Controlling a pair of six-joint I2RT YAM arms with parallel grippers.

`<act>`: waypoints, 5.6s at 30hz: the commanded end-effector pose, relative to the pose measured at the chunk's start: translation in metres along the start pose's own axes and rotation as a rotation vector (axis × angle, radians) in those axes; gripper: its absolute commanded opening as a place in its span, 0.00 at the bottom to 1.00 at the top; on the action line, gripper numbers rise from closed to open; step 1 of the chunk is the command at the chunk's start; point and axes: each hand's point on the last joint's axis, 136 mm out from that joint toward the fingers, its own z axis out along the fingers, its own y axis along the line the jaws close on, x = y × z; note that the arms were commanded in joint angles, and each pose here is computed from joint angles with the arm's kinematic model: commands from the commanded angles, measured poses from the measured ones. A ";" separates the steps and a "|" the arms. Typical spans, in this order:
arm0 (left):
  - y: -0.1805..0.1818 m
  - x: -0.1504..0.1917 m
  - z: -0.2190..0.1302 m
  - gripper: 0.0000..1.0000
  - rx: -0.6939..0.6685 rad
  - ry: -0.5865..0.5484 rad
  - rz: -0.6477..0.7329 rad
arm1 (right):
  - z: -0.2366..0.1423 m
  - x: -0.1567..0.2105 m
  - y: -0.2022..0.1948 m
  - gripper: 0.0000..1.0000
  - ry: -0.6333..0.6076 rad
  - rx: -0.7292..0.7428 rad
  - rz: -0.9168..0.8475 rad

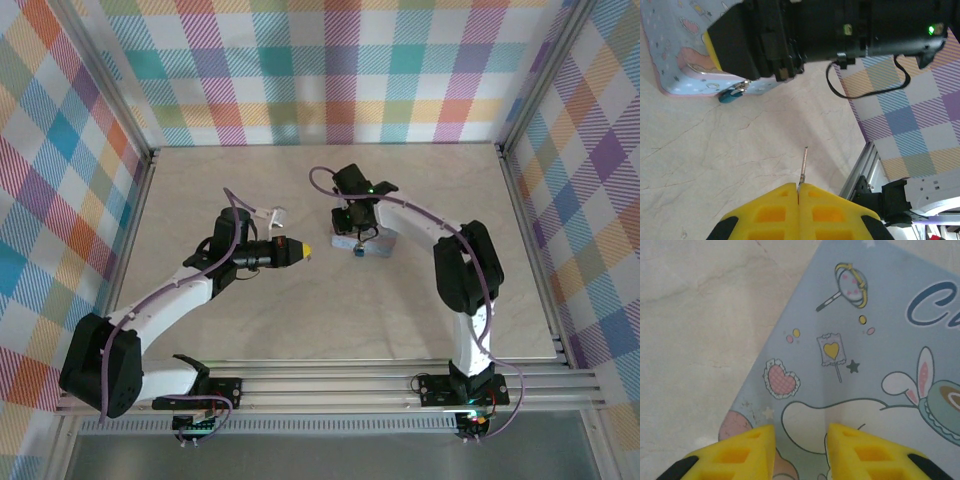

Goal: Unlock a padlock with a key

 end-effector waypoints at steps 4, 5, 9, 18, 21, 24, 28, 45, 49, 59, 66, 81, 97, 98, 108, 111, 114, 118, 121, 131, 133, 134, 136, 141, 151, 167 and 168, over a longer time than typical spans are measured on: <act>0.008 0.008 0.004 0.00 -0.017 0.029 0.001 | 0.001 0.084 0.012 0.32 0.184 -0.059 -0.002; 0.009 0.009 0.005 0.00 -0.017 0.030 0.001 | -0.002 0.088 0.014 0.32 0.181 -0.066 0.008; 0.011 0.009 0.007 0.00 -0.017 0.035 -0.005 | -0.019 0.090 0.024 0.36 0.147 -0.093 0.040; 0.012 0.013 0.008 0.00 -0.020 0.041 -0.012 | -0.101 0.058 0.026 0.53 -0.090 -0.169 0.150; 0.013 0.015 0.009 0.00 -0.020 0.042 -0.013 | -0.107 0.076 0.006 0.53 -0.155 -0.119 0.167; 0.015 0.018 0.012 0.00 -0.019 0.049 -0.016 | -0.096 0.105 -0.016 0.53 -0.173 -0.051 0.157; 0.018 0.023 0.017 0.00 -0.017 0.067 -0.021 | -0.071 0.129 -0.025 0.57 -0.150 -0.027 0.132; 0.023 0.035 0.016 0.00 -0.040 0.095 -0.025 | 0.003 0.103 -0.005 0.56 -0.104 0.048 0.176; 0.026 0.037 0.018 0.00 -0.044 0.105 -0.026 | 0.013 0.099 0.000 0.55 -0.104 0.066 0.163; 0.030 0.041 0.021 0.00 -0.048 0.132 -0.018 | 0.027 0.092 -0.004 0.51 -0.133 0.122 0.224; 0.031 0.045 0.022 0.00 -0.037 0.152 -0.017 | 0.029 0.088 -0.007 0.48 -0.161 0.141 0.230; 0.037 0.057 0.022 0.00 -0.039 0.175 -0.015 | 0.025 0.078 -0.008 0.19 -0.154 0.173 0.142; 0.032 0.056 0.026 0.00 -0.055 0.040 0.225 | -0.018 0.097 0.039 0.00 0.159 -0.044 0.275; 0.031 0.055 0.028 0.00 -0.055 0.027 0.240 | -0.022 0.095 0.040 0.00 0.174 -0.047 0.279; 0.031 0.055 0.042 0.00 -0.091 -0.064 0.374 | -0.072 0.061 0.047 0.00 0.173 -0.173 0.402; 0.029 0.046 0.045 0.00 -0.074 -0.119 0.376 | -0.081 0.058 0.050 0.00 0.180 -0.205 0.428; 0.029 0.040 0.048 0.00 -0.068 -0.164 0.375 | -0.085 0.057 0.051 0.00 0.192 -0.245 0.478; 0.029 0.035 0.053 0.00 -0.062 -0.191 0.381 | -0.089 0.055 0.055 0.00 0.197 -0.310 0.544; 0.025 0.032 0.058 0.00 -0.038 -0.191 0.387 | -0.091 0.054 0.056 0.00 0.201 -0.334 0.570; 0.013 0.024 0.069 0.00 0.045 -0.218 0.377 | -0.094 0.052 0.052 0.00 0.214 -0.365 0.607; 0.010 0.024 0.069 0.00 0.050 -0.222 0.383 | -0.094 0.052 0.052 0.00 0.216 -0.367 0.611; 0.010 0.023 0.070 0.00 0.051 -0.223 0.384 | -0.094 0.052 0.052 0.00 0.217 -0.372 0.610; 0.009 0.023 0.071 0.00 0.057 -0.217 0.387 | -0.093 0.051 0.052 0.00 0.215 -0.378 0.612; 0.003 0.021 0.076 0.00 0.087 -0.211 0.389 | -0.091 0.050 0.052 0.00 0.204 -0.390 0.616; 0.007 0.026 0.087 0.00 0.102 -0.186 0.369 | -0.089 0.052 0.048 0.00 0.200 -0.401 0.634; 0.005 0.018 0.084 0.00 0.094 -0.241 0.362 | -0.090 0.056 0.049 0.00 0.210 -0.425 0.634; 0.006 0.018 0.084 0.00 0.093 -0.244 0.362 | -0.091 0.057 0.049 0.00 0.212 -0.425 0.635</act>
